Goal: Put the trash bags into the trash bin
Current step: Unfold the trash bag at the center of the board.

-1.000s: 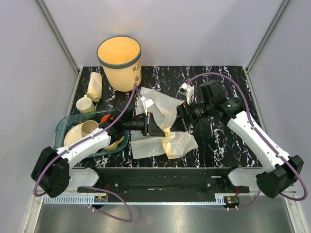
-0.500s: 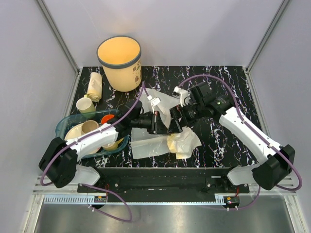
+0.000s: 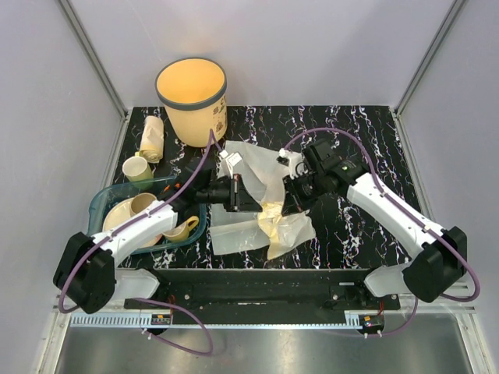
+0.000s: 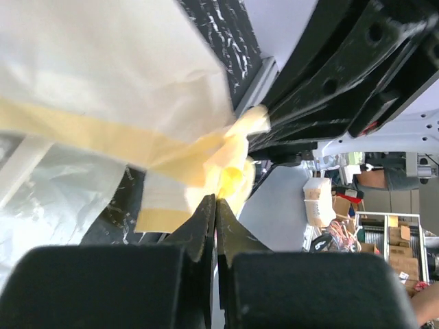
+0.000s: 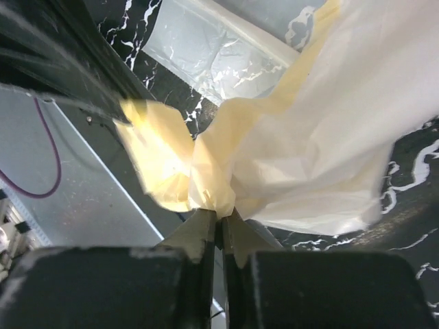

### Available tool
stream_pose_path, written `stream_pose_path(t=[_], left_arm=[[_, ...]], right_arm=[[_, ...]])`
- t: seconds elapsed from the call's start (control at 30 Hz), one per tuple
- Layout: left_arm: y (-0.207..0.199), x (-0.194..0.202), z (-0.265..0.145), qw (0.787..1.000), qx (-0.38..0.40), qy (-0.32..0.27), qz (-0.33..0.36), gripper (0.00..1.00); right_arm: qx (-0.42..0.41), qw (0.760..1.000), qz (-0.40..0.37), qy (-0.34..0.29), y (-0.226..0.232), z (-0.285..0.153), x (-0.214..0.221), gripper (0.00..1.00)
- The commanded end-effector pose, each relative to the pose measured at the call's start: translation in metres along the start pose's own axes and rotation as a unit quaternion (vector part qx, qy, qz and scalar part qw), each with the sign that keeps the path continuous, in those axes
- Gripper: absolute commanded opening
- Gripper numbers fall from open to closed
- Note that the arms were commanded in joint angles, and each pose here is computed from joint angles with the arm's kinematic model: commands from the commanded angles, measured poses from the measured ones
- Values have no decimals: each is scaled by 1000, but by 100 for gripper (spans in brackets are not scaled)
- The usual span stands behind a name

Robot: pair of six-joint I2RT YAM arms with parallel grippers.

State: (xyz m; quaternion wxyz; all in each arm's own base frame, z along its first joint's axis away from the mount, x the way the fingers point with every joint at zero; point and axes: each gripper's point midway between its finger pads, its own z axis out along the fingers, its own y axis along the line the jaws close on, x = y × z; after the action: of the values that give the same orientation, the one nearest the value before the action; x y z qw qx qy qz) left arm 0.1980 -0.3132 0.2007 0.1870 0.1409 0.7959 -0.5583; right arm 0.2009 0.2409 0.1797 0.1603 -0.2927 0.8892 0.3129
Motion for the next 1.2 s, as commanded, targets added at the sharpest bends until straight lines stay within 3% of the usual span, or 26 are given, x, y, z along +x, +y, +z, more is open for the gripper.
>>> stream_pose_path(t=[0.0,0.33,0.5,0.6,0.63,0.7,0.77,0.83,0.93,1.03,1.07,1.17], left_arm=[[6,5,-20,1000,-12,-3,12,0],[51,4,-47,996,-81,-26,-37,0],[62,11,-53,994,-99,-24,-43,0],[54,10,-47,995,-91,-16,-21,0],[51,9,-45,996,-91,-15,-10,0],[36,9,-38,997,-77,-8,26,0],[29,9,-34,996,-73,-5,40,0],[22,12,-29,996,-65,2,53,0],[18,12,-26,996,-60,3,60,0],[17,9,-25,996,-60,1,62,0],[18,8,-25,996,-62,0,61,0],[22,8,-27,996,-70,1,60,0]], right_arm=[[25,999,0,-25,-13,-21,-1,0],[54,998,19,-2,-53,-41,28,0],[37,999,-1,-5,-48,-48,33,0],[-14,1000,12,9,-35,-43,30,31],[-38,999,18,10,-28,-41,25,61],[-61,998,20,2,-21,-42,16,85],[-79,996,24,-26,-14,-43,-4,98],[-82,995,20,-48,-13,-43,-21,99],[-85,995,40,-27,-18,-35,-22,99],[-90,994,55,-2,-22,-26,-10,89],[-91,994,55,1,-22,-25,-7,80],[-82,995,48,12,-23,-27,6,69]])
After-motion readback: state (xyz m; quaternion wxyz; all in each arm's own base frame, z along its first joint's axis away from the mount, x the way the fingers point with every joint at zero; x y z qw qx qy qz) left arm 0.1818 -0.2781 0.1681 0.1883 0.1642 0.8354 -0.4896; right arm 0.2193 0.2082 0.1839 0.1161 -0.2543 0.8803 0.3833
